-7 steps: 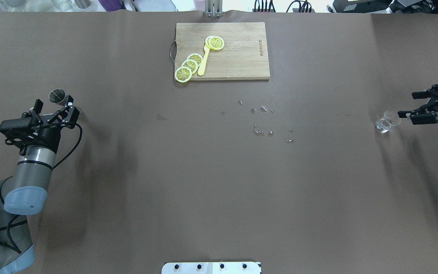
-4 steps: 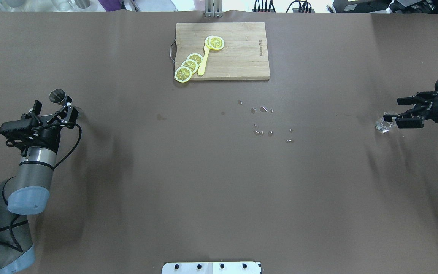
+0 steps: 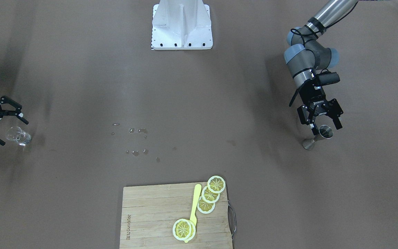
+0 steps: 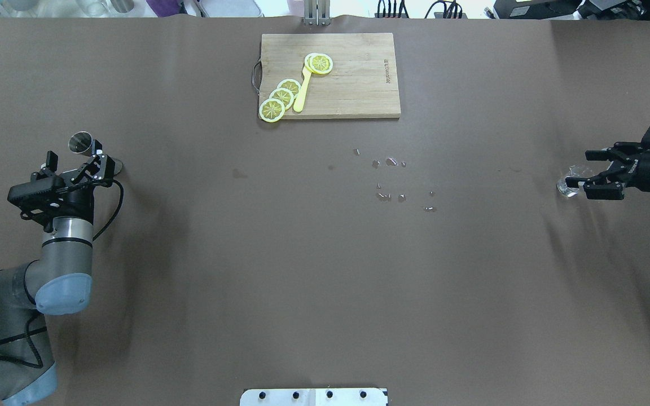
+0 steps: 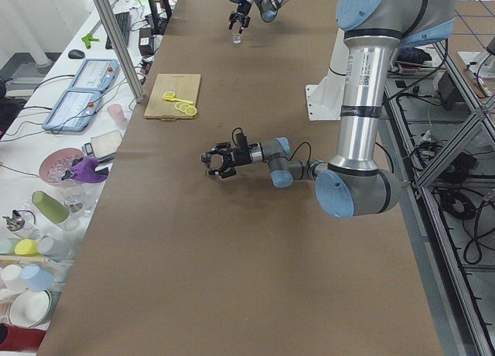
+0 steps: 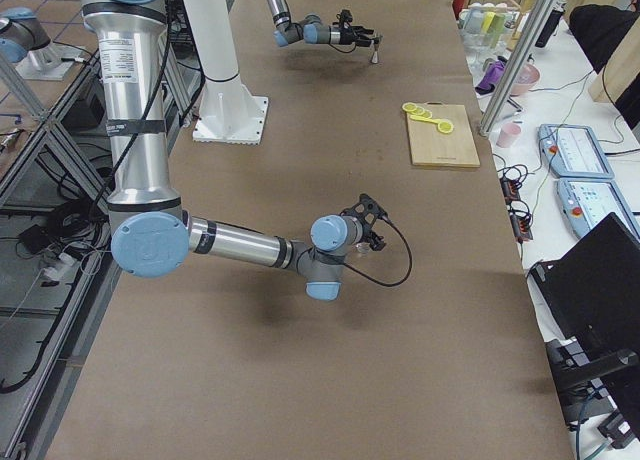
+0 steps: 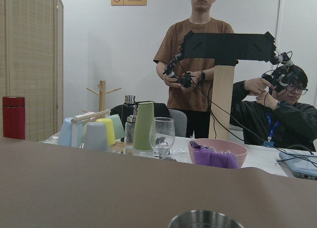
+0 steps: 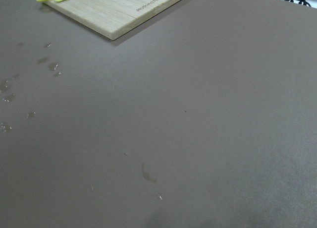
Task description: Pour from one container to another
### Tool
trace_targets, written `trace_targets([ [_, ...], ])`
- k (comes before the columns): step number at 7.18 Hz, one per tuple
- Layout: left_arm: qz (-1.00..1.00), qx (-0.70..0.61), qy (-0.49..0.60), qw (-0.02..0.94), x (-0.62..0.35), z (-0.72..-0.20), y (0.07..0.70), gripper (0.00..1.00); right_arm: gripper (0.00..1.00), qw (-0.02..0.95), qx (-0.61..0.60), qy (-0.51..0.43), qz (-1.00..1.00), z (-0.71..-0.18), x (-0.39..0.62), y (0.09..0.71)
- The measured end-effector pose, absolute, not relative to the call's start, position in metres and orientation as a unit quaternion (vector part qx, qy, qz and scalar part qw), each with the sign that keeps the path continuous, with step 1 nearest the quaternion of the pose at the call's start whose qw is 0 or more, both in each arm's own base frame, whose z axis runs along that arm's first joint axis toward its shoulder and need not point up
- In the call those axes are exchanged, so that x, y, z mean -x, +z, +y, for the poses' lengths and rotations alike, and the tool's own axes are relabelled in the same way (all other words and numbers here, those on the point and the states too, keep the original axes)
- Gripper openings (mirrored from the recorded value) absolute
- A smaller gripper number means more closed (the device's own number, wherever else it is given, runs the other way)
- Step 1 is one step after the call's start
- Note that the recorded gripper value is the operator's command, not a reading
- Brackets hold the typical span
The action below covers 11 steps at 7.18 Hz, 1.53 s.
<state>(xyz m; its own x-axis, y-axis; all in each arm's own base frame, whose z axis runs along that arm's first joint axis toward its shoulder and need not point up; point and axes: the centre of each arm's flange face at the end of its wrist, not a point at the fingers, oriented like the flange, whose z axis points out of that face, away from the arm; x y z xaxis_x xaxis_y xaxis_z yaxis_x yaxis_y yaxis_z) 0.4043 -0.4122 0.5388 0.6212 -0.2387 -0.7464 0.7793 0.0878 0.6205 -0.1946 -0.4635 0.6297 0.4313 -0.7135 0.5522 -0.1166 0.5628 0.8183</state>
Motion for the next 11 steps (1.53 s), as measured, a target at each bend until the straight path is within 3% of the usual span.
trace_targets([
  [8,0.256,-0.544,-0.358,0.714,-0.439,-0.412,0.542,0.97,1.00,0.739,-0.422,-0.209,-0.481,-0.449,0.220,0.664],
  [9,0.253,-0.544,-0.356,0.716,-0.440,-0.413,0.544,0.93,0.98,0.739,-0.421,-0.210,-0.482,-0.448,0.222,0.664],
  [11,0.252,-0.542,-0.354,0.720,-0.442,-0.413,0.547,0.64,0.94,0.739,-0.420,-0.213,-0.482,-0.447,0.224,0.666],
])
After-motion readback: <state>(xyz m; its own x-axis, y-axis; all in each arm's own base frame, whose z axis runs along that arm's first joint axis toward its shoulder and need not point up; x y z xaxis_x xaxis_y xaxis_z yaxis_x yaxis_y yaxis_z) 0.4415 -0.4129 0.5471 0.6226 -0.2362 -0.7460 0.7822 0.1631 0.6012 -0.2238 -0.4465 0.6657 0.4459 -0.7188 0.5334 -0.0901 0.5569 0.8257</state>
